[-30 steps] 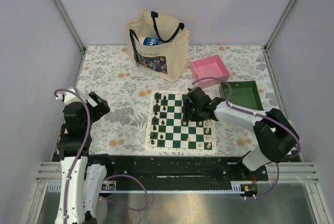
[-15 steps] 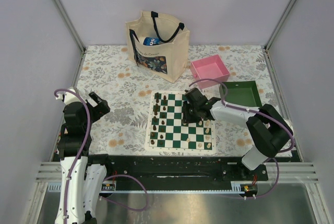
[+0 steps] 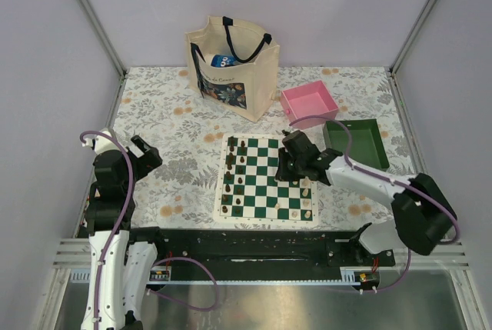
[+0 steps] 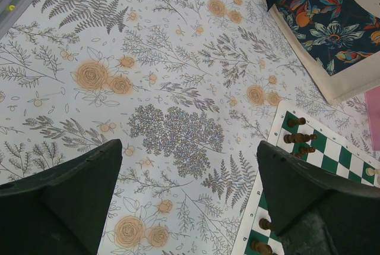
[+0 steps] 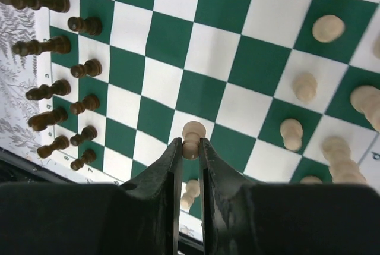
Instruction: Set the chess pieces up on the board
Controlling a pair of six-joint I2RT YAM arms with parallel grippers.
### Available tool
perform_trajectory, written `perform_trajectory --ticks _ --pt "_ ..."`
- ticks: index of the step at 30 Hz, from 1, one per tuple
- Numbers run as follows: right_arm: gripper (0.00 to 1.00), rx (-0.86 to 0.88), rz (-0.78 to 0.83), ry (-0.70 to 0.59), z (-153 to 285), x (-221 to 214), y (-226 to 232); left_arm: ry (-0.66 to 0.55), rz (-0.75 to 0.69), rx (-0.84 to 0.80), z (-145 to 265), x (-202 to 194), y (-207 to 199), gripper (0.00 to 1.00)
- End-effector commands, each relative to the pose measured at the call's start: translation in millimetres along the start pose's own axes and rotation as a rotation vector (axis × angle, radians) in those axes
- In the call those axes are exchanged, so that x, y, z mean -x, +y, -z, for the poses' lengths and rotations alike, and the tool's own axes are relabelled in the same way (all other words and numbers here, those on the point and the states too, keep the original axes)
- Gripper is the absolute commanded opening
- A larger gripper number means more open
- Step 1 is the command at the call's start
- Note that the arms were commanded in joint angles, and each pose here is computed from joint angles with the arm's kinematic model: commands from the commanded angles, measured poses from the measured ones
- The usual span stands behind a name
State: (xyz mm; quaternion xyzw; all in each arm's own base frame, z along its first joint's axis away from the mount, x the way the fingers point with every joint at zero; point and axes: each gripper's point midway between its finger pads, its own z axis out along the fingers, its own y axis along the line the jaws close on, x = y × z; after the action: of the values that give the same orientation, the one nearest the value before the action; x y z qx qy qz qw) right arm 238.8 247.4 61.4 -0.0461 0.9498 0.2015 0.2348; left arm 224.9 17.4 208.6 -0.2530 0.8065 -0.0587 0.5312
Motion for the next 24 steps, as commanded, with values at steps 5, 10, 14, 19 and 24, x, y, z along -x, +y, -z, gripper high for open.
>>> perform_trajectory --ticks 5,10,14,19,24 --pt "0.18 -0.113 -0.037 -0.054 34.8 -17.7 -35.0 -0.035 0.007 -0.044 -0.9 10.8 -9.7 0.99" --pt "0.19 -0.157 -0.048 -0.004 36.9 -42.4 -53.2 -0.036 0.006 -0.046 -0.5 10.5 -9.9 0.99" --pt "0.19 -0.173 -0.045 0.018 33.1 -49.4 -58.2 -0.037 0.006 -0.048 -0.2 11.0 -10.4 0.99" --pt "0.19 -0.182 -0.023 0.005 29.8 -41.9 -57.2 -0.035 0.006 -0.045 -0.8 10.0 -9.7 0.99" --pt "0.2 -0.178 -0.01 -0.032 29.3 -29.1 -53.0 -0.034 0.006 -0.043 -1.1 9.9 -9.4 0.99"
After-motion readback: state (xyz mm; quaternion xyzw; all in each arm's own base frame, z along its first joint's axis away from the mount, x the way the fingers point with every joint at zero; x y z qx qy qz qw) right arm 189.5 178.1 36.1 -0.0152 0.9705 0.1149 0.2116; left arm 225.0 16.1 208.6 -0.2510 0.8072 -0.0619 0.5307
